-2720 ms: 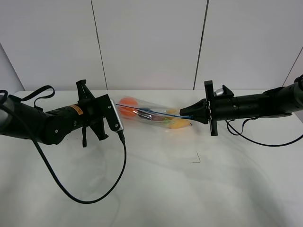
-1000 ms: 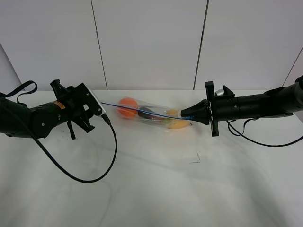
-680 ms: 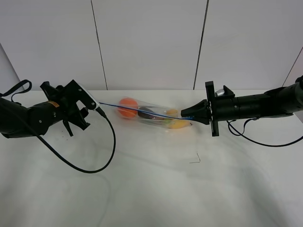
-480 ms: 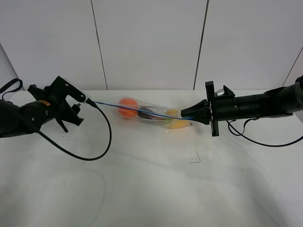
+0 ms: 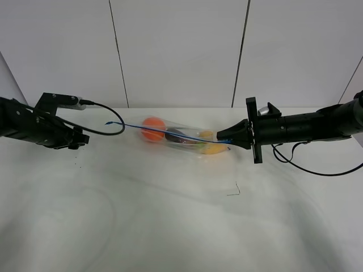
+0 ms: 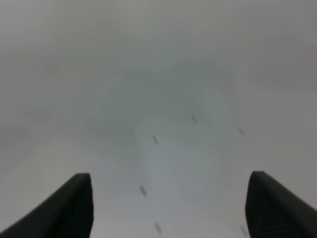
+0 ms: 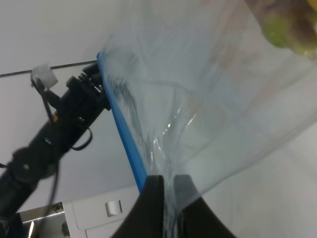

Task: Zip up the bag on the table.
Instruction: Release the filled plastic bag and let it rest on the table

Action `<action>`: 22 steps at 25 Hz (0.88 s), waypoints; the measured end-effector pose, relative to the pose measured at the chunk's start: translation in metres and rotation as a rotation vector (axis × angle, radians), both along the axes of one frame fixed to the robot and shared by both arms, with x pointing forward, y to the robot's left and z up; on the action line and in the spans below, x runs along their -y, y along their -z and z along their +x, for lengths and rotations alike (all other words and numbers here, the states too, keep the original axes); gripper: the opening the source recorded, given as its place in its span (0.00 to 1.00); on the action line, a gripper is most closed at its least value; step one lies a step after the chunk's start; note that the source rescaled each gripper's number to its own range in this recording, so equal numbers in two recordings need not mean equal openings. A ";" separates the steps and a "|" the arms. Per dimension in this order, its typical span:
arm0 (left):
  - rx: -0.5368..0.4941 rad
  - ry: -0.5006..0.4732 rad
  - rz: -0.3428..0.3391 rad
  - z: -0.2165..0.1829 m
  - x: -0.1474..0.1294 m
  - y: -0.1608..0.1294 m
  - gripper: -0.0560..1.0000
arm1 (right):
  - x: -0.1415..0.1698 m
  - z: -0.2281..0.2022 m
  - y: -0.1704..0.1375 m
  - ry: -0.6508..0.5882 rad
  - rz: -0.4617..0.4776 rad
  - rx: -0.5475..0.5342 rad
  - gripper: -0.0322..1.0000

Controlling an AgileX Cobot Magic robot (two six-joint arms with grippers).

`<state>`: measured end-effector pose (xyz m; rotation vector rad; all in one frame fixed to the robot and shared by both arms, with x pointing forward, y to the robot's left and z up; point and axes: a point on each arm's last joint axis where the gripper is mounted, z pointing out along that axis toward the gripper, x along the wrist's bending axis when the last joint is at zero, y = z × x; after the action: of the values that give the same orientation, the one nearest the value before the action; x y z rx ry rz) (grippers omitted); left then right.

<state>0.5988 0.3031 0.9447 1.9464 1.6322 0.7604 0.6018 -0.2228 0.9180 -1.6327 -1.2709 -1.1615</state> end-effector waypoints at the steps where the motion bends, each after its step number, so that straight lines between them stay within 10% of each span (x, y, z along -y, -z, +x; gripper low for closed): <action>1: -0.047 0.005 -0.020 0.003 -0.002 -0.005 0.84 | 0.000 0.000 0.000 0.000 0.000 -0.001 0.03; 22: -0.542 -0.086 -0.206 -0.001 0.003 -0.058 1.00 | 0.000 0.000 0.000 0.004 0.003 -0.008 0.03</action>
<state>0.5979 0.2999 1.0031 2.0482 2.0155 0.0752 0.6020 -0.2228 0.9181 -1.6371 -1.2605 -1.1574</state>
